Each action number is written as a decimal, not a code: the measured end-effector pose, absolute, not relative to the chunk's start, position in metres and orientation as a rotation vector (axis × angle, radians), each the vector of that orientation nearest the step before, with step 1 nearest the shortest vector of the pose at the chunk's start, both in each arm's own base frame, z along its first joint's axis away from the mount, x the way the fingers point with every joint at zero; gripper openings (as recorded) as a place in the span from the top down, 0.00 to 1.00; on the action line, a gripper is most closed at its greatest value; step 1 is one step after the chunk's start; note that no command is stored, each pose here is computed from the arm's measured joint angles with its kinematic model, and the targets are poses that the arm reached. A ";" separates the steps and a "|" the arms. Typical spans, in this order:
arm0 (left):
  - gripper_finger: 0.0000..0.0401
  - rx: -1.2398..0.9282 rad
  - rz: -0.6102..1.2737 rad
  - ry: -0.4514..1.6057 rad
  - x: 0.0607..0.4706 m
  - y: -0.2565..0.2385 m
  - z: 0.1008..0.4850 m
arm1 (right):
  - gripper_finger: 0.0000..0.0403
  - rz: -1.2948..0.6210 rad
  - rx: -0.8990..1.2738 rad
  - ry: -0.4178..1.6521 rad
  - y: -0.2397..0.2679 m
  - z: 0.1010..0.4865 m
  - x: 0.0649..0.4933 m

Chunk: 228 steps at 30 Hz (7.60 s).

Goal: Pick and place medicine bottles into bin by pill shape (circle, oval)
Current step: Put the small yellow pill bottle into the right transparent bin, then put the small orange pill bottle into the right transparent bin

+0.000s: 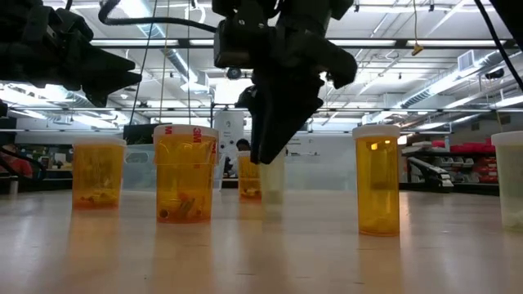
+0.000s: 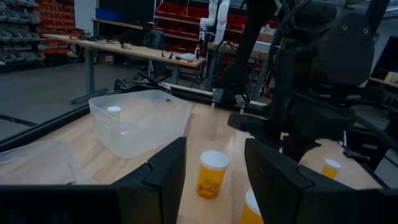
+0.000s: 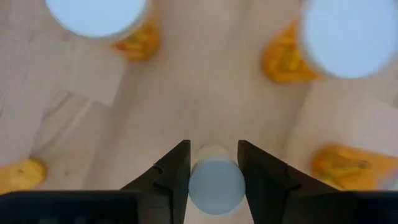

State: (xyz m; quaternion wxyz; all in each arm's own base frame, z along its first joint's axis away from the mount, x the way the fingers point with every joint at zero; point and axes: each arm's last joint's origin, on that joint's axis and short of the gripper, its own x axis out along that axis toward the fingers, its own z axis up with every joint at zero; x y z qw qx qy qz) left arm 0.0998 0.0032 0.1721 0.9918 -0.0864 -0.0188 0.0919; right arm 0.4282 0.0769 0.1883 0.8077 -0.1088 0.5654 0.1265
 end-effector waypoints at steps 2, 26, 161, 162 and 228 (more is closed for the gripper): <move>0.57 -0.174 0.185 -0.038 0.100 0.003 0.172 | 0.68 0.247 -0.237 1.227 0.071 0.196 0.426; 0.57 -0.171 0.186 -0.023 0.100 0.003 0.171 | 0.67 -0.115 -0.213 1.307 -0.033 0.253 0.406; 0.57 -0.171 0.186 -0.021 0.100 0.003 0.171 | 0.40 0.256 -0.041 1.014 0.184 0.206 0.357; 0.57 -0.171 0.186 -0.021 0.100 0.003 0.171 | 0.38 0.259 -0.046 1.019 0.184 0.204 0.355; 0.57 -0.172 0.186 -0.021 0.100 0.003 0.171 | 0.66 -0.397 -0.198 1.059 0.028 0.259 0.322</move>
